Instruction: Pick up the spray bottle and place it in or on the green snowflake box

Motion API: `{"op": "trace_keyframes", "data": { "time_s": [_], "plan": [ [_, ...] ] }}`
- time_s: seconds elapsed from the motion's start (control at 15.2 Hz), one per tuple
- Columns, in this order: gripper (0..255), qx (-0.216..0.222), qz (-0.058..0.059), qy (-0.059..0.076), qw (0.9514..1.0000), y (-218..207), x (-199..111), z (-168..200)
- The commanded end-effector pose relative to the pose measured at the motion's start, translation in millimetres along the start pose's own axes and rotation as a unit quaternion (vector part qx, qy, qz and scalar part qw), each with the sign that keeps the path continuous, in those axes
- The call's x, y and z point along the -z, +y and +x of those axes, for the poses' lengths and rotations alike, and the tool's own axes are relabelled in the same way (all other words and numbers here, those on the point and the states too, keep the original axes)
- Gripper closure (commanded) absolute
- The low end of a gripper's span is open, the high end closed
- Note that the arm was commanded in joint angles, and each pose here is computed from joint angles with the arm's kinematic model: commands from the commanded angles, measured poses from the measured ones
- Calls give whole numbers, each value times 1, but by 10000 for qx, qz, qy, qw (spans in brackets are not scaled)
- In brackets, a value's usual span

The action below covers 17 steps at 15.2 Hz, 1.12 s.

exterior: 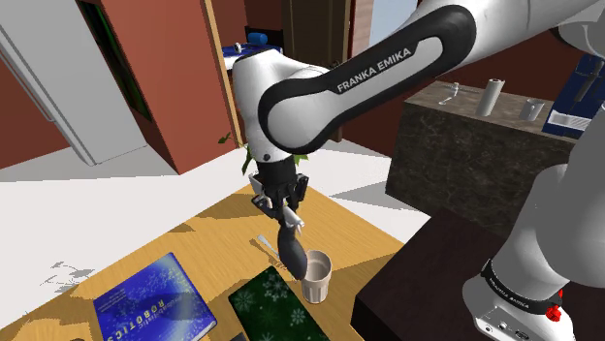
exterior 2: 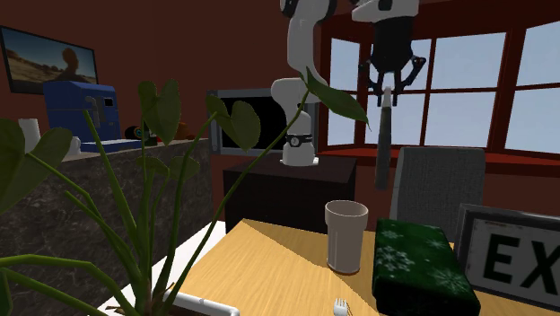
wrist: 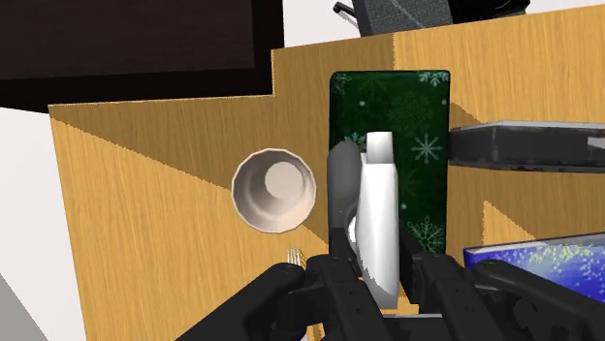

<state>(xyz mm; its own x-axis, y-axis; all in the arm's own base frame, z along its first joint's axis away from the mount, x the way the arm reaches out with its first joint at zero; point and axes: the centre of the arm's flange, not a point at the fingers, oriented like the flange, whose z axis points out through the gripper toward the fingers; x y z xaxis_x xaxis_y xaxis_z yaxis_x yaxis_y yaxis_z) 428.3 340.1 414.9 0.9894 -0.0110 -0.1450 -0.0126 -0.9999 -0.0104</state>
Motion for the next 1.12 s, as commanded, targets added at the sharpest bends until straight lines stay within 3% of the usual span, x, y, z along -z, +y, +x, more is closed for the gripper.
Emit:
{"op": "trace_keyframes", "data": {
  "time_s": [0.0,0.33,1.06],
  "plan": [
    [255,-8,1,-2,10000,-25,7,-3],
    [255,-8,1,-2,10000,-85,20,-11],
    [255,-8,1,-2,10000,-85,-37,-2]
  ]
}}
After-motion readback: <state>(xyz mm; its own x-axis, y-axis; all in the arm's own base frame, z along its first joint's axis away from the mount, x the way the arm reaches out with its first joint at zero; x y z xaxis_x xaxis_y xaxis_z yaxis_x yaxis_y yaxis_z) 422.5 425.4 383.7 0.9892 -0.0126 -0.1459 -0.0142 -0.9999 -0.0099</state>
